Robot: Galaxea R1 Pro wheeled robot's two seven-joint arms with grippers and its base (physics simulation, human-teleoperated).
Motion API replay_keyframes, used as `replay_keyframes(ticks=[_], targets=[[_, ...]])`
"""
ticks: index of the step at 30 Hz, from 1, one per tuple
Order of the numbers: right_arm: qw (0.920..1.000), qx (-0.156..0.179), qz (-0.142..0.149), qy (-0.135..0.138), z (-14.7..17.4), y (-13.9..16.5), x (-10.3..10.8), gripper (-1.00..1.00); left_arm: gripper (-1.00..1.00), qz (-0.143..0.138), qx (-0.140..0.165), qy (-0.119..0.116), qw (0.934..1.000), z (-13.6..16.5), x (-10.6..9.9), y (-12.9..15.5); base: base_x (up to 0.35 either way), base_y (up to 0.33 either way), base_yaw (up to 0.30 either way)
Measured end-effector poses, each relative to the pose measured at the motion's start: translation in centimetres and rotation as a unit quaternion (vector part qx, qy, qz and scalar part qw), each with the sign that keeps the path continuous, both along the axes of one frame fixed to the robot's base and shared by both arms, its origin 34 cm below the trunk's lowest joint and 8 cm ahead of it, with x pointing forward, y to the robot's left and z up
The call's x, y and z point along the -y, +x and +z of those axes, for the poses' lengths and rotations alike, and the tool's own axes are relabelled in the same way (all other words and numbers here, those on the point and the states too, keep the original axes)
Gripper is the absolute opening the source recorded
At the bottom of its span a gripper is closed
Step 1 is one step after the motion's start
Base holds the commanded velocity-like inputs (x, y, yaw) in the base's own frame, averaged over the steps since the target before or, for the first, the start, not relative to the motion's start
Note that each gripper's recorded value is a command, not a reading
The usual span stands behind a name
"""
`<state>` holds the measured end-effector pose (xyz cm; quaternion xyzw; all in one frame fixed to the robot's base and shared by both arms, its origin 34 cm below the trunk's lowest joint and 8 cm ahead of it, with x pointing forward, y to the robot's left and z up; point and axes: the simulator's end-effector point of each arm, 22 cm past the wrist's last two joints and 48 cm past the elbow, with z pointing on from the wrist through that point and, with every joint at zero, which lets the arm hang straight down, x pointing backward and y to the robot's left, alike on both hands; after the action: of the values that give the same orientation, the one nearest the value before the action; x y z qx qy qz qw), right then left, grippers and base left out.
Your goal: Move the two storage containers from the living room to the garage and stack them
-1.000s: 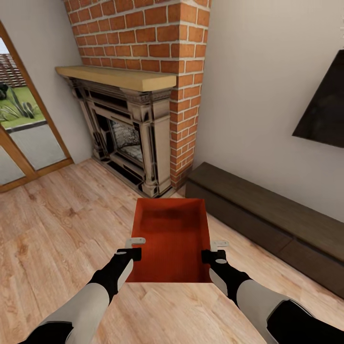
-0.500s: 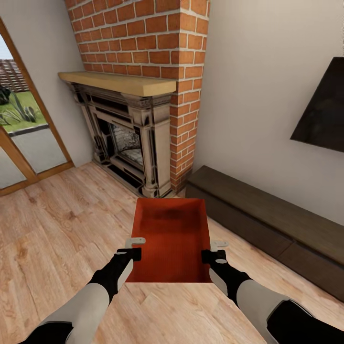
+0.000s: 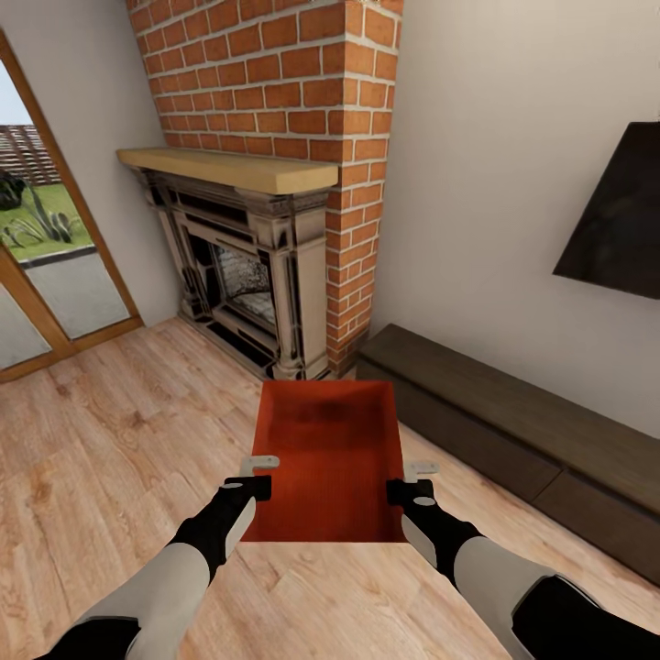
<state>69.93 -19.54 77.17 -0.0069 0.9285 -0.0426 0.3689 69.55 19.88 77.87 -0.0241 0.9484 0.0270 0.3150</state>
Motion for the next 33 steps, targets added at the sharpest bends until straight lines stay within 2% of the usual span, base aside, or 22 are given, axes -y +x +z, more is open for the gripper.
replay_keyframes(ticks=[33], targets=[[0.9994,0.034,-0.002,0.002,3.4,1.4,0.0,-1.00,-1.00,-0.001,0.034,0.001,0.9994,3.5,0.0,1.4,0.000,0.000,0.000]])
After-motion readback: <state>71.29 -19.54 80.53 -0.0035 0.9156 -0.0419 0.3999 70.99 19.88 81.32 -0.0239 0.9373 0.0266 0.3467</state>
